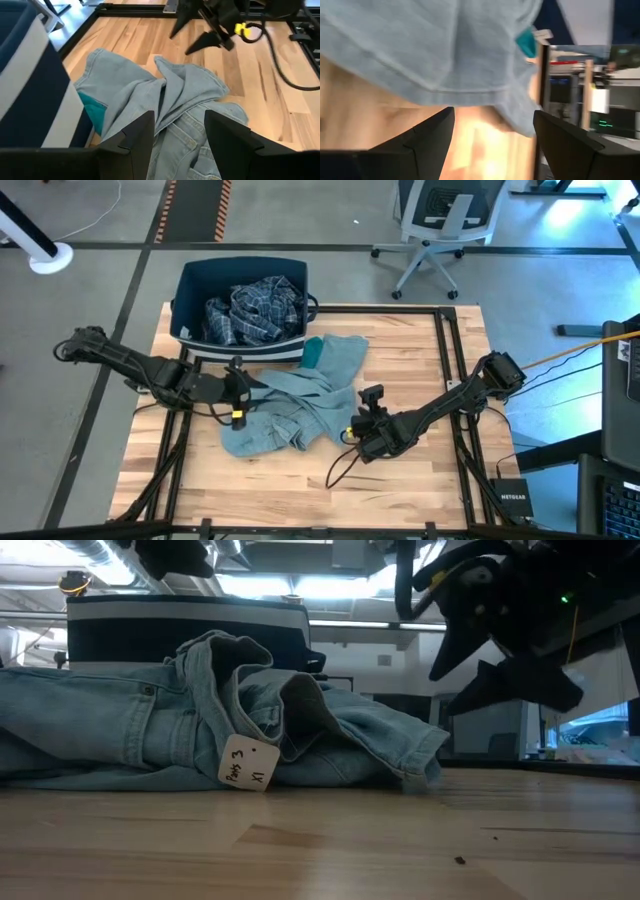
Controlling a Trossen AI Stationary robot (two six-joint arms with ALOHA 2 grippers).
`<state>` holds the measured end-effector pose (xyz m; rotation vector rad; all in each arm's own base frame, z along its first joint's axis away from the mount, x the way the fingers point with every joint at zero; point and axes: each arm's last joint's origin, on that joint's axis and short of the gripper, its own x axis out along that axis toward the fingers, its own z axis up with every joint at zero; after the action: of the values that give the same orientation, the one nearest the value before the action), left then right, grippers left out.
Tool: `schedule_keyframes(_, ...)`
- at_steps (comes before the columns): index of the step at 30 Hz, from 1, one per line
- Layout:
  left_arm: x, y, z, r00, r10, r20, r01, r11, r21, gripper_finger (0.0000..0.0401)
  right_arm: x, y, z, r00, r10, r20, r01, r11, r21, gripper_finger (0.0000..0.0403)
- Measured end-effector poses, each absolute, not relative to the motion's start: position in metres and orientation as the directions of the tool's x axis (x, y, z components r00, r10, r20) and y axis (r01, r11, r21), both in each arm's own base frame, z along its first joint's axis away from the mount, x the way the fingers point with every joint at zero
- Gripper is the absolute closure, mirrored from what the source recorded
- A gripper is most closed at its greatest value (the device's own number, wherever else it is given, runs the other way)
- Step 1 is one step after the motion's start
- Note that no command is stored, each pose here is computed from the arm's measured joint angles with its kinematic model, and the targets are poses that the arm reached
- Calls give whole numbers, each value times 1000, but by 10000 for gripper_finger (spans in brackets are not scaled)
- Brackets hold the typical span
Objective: Sort clothes
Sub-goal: Put the light blue jeans into the blue laundry bin
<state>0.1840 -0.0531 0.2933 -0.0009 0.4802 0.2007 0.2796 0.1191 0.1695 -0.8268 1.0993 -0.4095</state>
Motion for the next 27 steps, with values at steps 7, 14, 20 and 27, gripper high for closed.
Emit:
schedule_keyframes(7, 185, -53, 295, 874, 204, -442, -213, 977, 30, 233, 285, 126, 167, 438, -533, -724, -116, 765, -633, 112)
schedule_keyframes(14, 185, -53, 294, 872, 204, -445, -212, 977, 33, 233, 292, 132, 168, 484, -422, -767, -108, 841, -531, 112)
schedule_keyframes(20, 185, -53, 295, 872, 204, -445, -212, 977, 33, 233, 299, 135, 170, 540, -388, -747, -72, 863, -500, 112)
schedule_keyframes(27, 185, -53, 295, 872, 207, -444, -214, 976, 35, 233, 304, 138, 173, 587, -364, -723, -41, 879, -475, 112)
